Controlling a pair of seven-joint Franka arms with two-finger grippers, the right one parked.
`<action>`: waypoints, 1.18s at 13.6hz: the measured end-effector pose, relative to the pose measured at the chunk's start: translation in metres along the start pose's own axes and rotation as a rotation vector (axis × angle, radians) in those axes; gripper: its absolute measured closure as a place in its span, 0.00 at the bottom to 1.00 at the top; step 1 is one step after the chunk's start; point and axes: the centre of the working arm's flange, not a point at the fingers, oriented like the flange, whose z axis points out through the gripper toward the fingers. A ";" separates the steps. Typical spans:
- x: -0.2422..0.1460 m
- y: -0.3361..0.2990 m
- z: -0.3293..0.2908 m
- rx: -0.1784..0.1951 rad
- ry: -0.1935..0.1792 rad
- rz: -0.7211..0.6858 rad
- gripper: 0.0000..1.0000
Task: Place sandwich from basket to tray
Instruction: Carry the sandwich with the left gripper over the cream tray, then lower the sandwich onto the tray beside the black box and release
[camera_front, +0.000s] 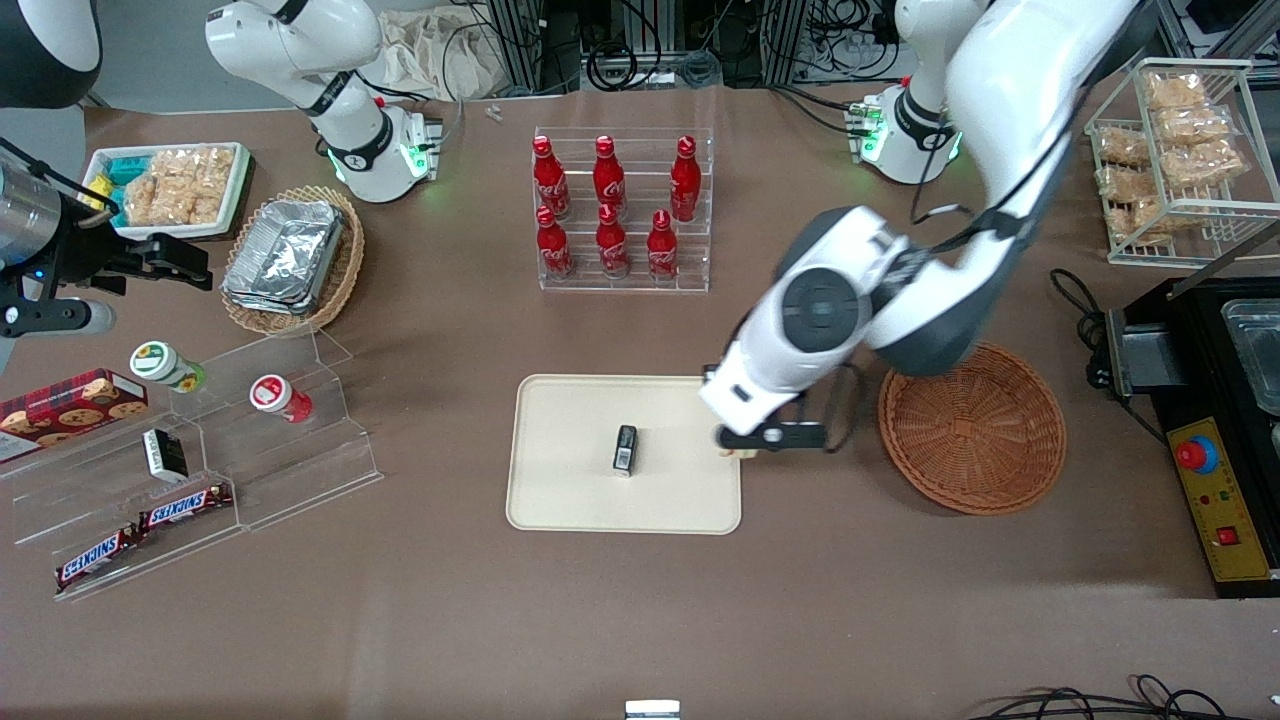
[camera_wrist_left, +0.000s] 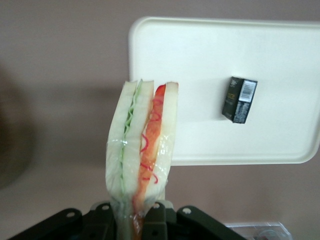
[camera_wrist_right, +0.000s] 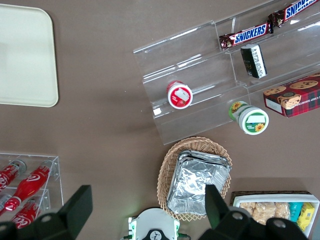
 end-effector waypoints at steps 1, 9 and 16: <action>0.001 0.013 0.028 -0.003 -0.007 0.022 0.81; 0.025 0.000 0.138 0.001 -0.102 0.010 0.83; 0.037 -0.002 0.120 -0.019 -0.068 -0.006 0.25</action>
